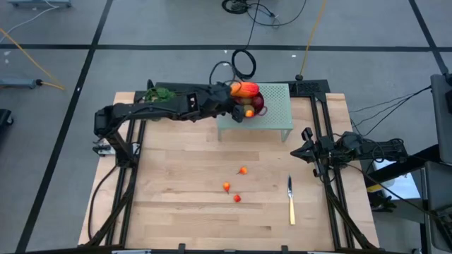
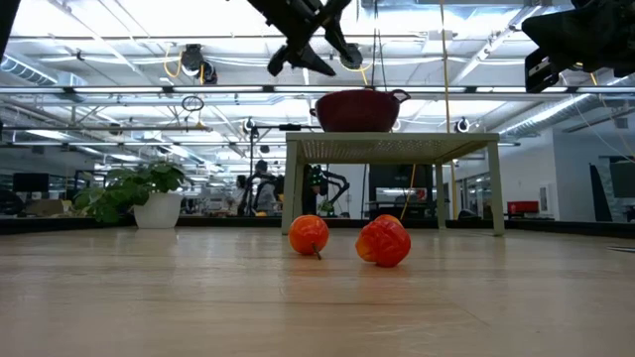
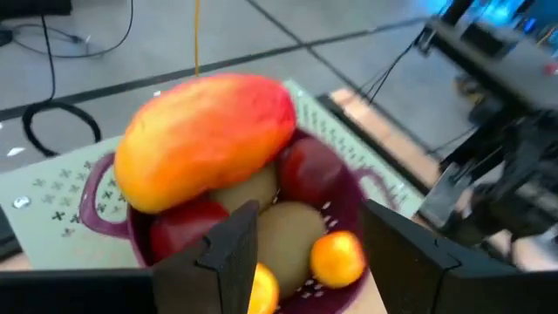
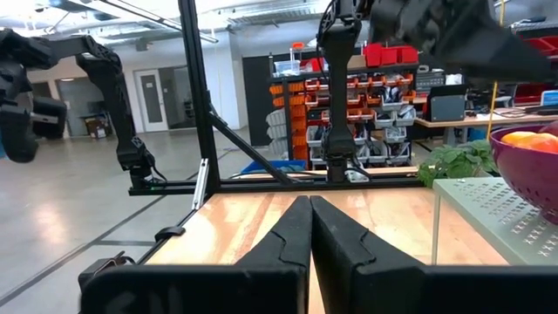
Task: Pick & Place Fruit
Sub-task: Put the pear into the strainer bowl on the shelf
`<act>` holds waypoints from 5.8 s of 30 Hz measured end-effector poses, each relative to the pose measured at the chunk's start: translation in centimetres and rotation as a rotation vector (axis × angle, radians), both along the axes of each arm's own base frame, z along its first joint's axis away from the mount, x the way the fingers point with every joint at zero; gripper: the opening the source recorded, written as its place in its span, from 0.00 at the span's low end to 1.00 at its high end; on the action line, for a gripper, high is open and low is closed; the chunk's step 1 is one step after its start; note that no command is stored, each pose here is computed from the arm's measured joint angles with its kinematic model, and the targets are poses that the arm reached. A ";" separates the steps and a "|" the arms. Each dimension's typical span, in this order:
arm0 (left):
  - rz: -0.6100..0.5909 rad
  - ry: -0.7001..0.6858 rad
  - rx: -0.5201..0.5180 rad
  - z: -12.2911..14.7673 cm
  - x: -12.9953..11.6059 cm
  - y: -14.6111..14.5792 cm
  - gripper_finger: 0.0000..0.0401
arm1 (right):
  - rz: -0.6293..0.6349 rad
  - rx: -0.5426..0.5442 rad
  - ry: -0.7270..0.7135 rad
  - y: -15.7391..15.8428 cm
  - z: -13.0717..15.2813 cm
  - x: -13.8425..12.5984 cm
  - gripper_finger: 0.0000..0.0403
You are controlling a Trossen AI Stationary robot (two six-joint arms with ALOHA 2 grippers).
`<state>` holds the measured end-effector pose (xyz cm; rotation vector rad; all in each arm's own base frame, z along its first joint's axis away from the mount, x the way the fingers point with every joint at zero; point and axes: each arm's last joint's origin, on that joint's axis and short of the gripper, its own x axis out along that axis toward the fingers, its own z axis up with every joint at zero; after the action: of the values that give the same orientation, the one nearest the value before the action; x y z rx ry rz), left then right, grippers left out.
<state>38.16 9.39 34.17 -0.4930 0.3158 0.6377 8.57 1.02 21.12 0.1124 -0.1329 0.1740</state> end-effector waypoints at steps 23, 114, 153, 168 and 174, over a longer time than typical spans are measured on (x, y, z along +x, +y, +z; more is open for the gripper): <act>-0.457 0.000 0.084 1.4 0.1 -13.1 0.09 | 0.003 0.000 -0.001 0.0 0.0 0.0 0.00; 0.237 0.198 -0.846 -8.2 -0.9 -21.8 0.58 | 0.002 -0.056 0.036 0.0 -0.4 0.0 0.00; 0.324 0.300 -0.868 -13.6 1.6 -21.1 0.66 | 0.002 -0.056 0.036 0.0 -0.4 0.0 0.00; 0.391 0.379 -0.882 -17.5 2.4 -21.4 0.66 | 0.001 -0.062 0.039 0.0 -0.5 0.1 0.00; 0.404 0.381 -0.873 -17.6 2.4 -21.2 0.66 | -0.003 -0.082 0.036 0.0 -0.5 0.0 0.00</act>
<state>40.51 -11.78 16.60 -1.2966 0.8826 0.9806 8.62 1.05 20.65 0.0333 -0.0901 0.1738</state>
